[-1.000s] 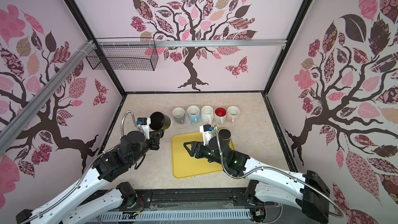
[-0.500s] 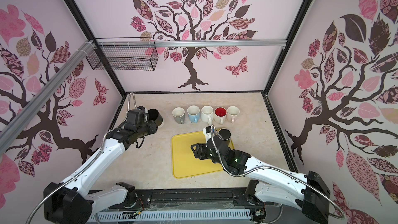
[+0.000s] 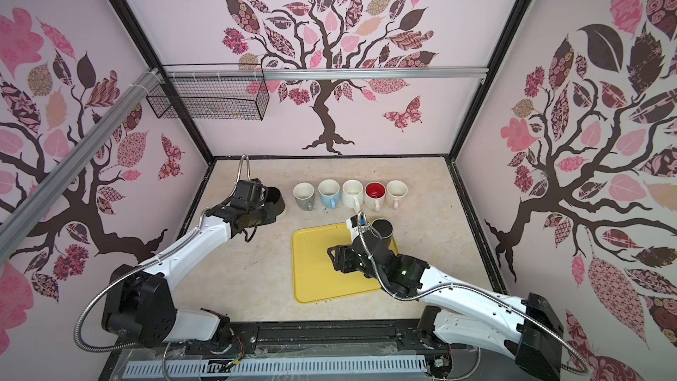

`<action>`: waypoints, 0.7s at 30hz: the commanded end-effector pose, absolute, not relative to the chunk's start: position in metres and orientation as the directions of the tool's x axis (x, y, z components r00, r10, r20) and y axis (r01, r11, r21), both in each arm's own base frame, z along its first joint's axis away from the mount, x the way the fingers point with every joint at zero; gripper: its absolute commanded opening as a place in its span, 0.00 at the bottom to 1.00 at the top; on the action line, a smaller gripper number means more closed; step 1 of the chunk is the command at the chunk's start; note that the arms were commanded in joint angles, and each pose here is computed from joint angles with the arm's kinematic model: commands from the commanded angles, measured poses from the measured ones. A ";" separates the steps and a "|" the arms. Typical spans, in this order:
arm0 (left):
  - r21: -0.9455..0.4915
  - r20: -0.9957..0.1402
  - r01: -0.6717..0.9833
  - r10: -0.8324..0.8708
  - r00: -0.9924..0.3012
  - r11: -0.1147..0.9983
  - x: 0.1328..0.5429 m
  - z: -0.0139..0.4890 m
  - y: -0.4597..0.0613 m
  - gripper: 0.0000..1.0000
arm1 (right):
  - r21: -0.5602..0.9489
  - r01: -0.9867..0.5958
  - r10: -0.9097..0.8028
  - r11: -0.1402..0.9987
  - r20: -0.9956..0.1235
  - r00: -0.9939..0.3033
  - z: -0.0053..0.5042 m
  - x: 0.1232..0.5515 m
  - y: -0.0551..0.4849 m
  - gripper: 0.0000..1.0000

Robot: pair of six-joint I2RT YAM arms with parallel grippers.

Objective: Turn the mug right side up
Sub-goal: Place the mug at the top-center of the table.

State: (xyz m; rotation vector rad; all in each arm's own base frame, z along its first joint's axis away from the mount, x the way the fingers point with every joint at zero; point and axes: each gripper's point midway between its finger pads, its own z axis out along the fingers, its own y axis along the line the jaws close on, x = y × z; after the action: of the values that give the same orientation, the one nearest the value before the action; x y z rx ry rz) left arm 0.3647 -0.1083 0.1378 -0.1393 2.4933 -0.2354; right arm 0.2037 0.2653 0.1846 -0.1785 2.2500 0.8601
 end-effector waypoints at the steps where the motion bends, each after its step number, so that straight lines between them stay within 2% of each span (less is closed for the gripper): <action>1: -0.218 -0.718 -0.001 -0.161 -0.677 0.976 0.403 0.191 -0.115 0.00 | 0.528 -0.367 0.144 0.766 -0.697 -0.702 0.210 0.210 0.262 0.68; 21: -0.184 -0.689 0.013 -0.119 -0.715 0.983 0.423 0.156 -0.126 0.00 | 0.525 -0.339 0.158 0.780 -0.690 -0.706 0.204 0.209 0.254 0.68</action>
State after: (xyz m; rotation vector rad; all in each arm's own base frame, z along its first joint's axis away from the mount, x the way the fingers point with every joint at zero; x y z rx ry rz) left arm 0.3869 -0.1137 0.1075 -0.0944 2.5313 -0.1862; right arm 0.2040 0.2555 0.1867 -0.1584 2.2459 0.8260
